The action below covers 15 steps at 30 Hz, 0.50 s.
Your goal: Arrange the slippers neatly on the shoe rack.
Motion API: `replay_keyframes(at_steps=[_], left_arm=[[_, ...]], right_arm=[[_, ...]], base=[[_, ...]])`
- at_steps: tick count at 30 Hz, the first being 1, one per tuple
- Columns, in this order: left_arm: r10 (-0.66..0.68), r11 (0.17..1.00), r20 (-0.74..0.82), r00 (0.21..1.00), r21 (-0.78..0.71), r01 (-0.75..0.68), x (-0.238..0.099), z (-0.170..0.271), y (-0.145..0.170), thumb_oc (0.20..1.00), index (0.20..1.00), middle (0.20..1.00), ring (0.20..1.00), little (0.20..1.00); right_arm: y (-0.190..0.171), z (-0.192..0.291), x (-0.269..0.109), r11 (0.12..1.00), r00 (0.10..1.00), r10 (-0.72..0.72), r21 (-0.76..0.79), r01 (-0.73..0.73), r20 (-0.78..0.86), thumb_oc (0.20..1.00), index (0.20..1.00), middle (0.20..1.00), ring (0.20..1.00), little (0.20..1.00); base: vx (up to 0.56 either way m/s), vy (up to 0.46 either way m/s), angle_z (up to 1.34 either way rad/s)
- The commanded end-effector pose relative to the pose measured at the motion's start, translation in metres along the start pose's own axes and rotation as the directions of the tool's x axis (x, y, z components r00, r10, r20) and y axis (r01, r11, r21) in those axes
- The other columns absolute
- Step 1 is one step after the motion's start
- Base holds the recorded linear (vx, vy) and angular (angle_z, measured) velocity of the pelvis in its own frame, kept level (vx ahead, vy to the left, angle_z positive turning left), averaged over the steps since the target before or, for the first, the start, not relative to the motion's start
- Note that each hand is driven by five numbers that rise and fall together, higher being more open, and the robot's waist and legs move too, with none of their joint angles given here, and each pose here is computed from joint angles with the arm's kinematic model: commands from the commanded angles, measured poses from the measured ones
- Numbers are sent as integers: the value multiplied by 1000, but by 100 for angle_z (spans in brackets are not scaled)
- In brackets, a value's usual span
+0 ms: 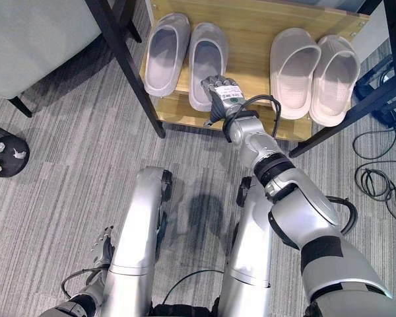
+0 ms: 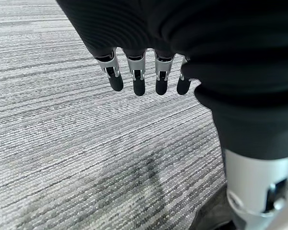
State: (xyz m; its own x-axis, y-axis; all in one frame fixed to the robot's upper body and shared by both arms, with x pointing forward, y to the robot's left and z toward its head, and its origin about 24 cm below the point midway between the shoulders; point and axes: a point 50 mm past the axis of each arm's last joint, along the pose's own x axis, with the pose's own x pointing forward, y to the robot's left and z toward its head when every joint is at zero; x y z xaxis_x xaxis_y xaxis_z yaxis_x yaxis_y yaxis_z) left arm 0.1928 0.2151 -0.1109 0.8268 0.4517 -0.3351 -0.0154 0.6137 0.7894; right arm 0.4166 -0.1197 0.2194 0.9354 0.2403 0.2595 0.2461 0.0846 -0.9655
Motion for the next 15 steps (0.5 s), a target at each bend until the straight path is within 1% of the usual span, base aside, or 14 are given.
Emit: replay_keyframes(at_steps=[1,8,15], left_arm=[[-102,995,23,995,-7,102,-23,-4,-24,1000,1000,1000,1000,1000],[-188,982,-87,978,-40,186,-36,-14,-41,1000,1000,1000,1000,1000],[-178,984,-84,980,-43,175,-34,-7,-43,1000,1000,1000,1000,1000]], right_arm=[[-55,7,15,985,985,-170,24,169,22,1000,1000,1000,1000,1000],[-56,18,20,987,987,-155,55,153,30,1000,1000,1000,1000,1000],[-52,25,23,991,991,-125,53,123,44,1000,1000,1000,1000,1000]], base=[[0,0,0],[0,0,0],[0,0,0]])
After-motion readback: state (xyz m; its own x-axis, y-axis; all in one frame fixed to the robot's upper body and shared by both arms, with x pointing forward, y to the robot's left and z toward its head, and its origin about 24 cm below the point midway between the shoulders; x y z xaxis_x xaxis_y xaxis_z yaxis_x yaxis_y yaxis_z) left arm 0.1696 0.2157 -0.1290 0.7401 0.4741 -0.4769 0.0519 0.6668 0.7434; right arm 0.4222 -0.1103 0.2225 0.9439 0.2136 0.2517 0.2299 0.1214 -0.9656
